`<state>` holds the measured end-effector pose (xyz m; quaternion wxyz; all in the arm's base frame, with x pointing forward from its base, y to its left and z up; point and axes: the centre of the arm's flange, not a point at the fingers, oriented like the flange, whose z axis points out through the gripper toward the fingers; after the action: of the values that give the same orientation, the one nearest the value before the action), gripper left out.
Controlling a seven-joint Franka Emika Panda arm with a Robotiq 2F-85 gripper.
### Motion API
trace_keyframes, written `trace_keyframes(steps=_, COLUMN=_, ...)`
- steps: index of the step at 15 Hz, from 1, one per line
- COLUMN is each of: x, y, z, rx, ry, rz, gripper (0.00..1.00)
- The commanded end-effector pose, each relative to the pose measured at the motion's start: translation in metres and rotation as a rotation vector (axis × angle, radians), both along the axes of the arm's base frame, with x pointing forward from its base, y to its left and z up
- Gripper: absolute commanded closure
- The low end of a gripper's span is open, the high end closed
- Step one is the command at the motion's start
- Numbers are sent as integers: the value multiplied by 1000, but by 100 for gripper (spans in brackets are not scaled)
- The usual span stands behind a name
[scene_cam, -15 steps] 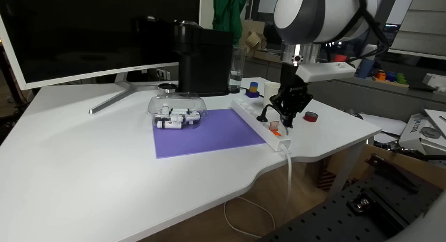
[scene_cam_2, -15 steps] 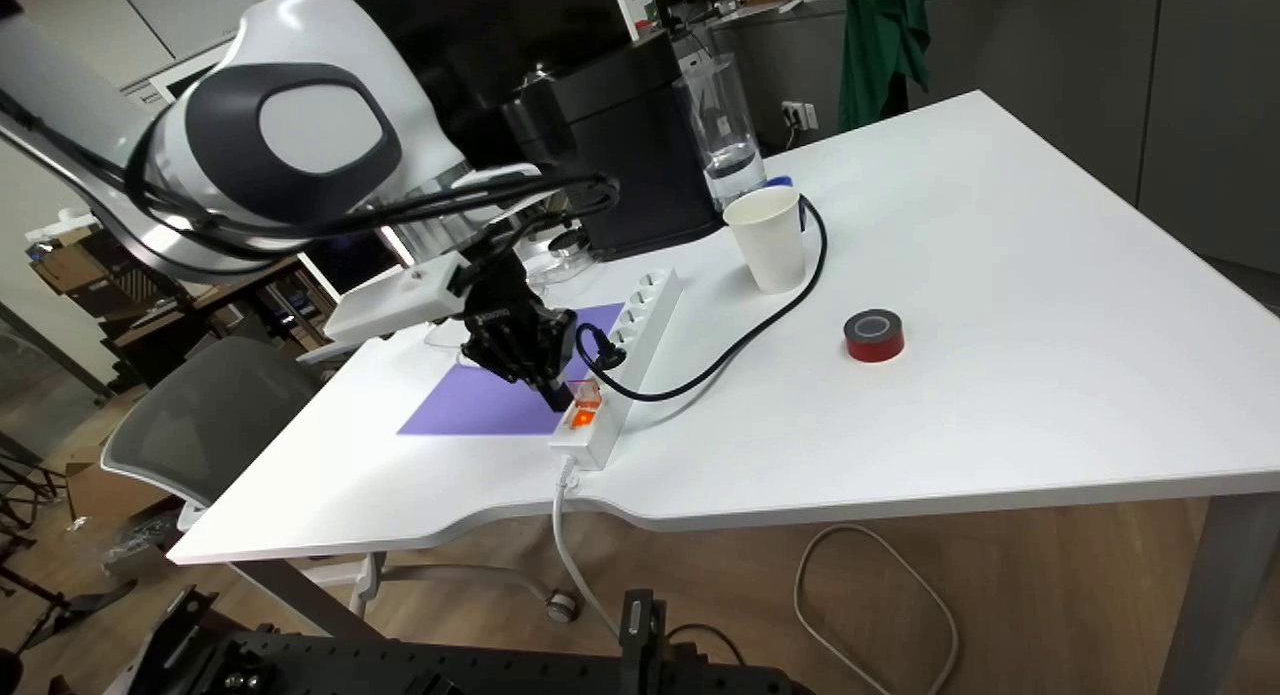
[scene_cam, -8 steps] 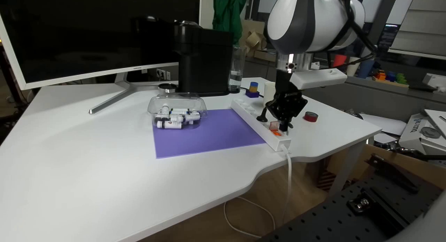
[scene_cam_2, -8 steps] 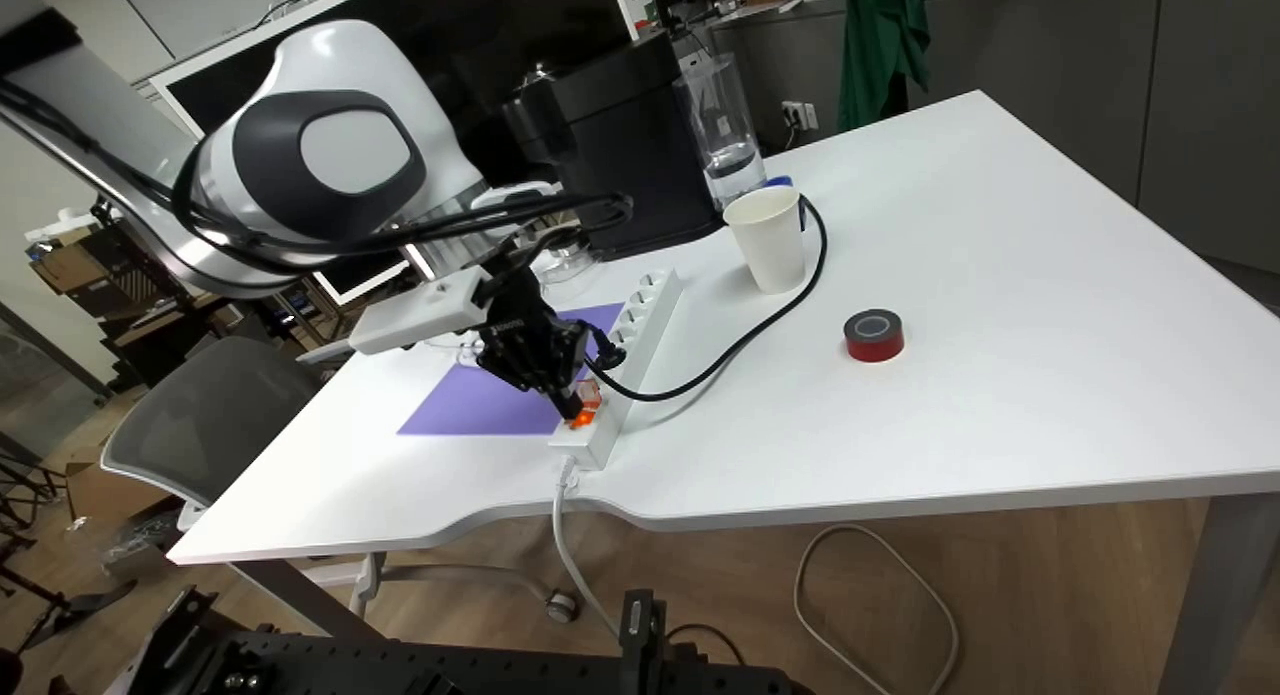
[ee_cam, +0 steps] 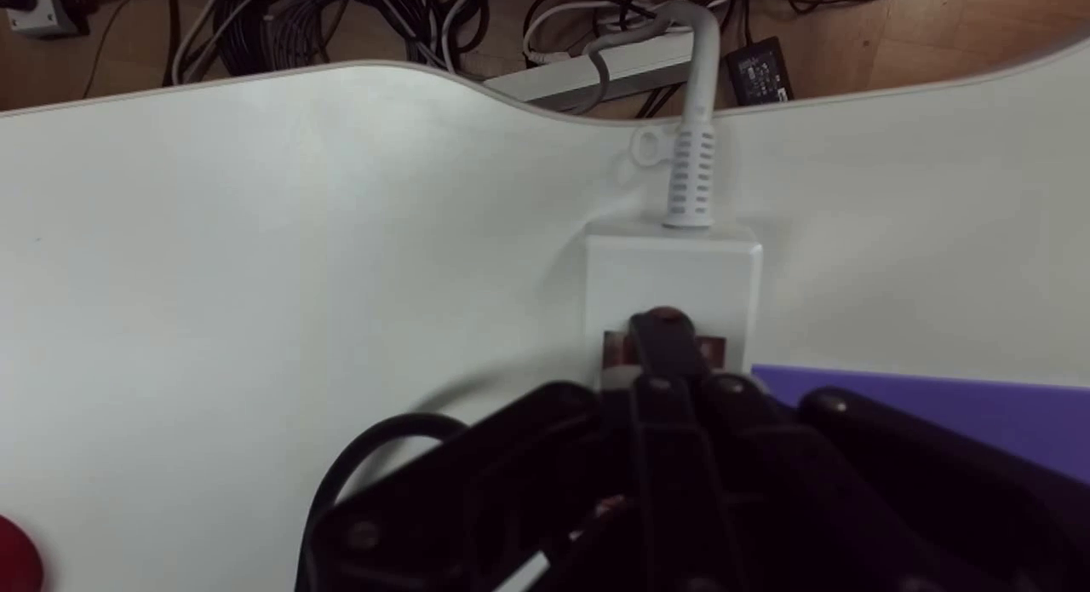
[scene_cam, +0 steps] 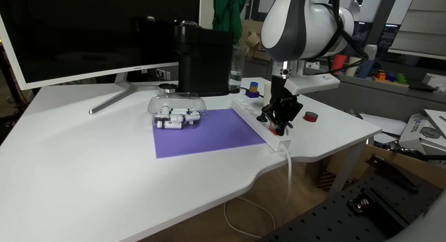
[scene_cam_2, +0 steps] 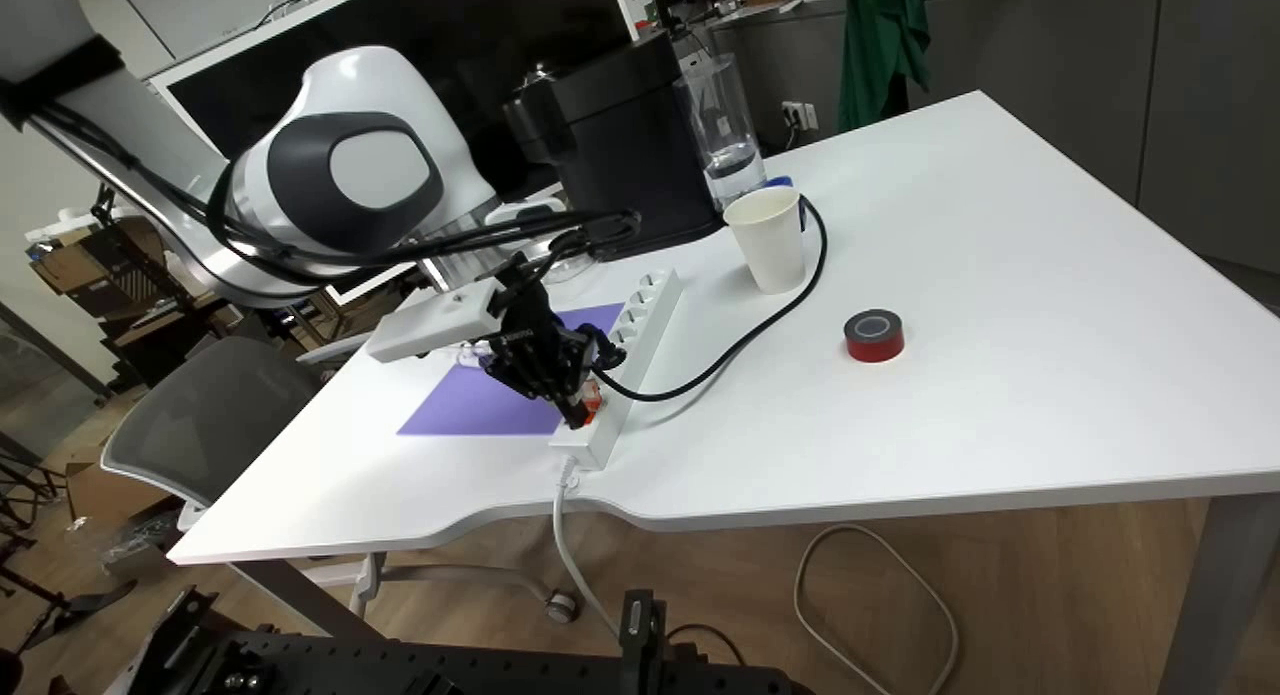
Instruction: Turn off the switch of the adapter
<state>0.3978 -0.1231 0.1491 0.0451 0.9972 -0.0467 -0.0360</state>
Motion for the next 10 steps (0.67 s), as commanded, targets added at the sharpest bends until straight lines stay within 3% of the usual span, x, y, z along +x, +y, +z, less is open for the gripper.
trace_keyframes(steps=1, x=12, y=0, z=-8, rx=2, ry=-5, rz=-26, gripper=100)
trace_keyframes(steps=10, x=18, y=21, z=-29, rx=-19, ry=40, rz=-8, gripper=100)
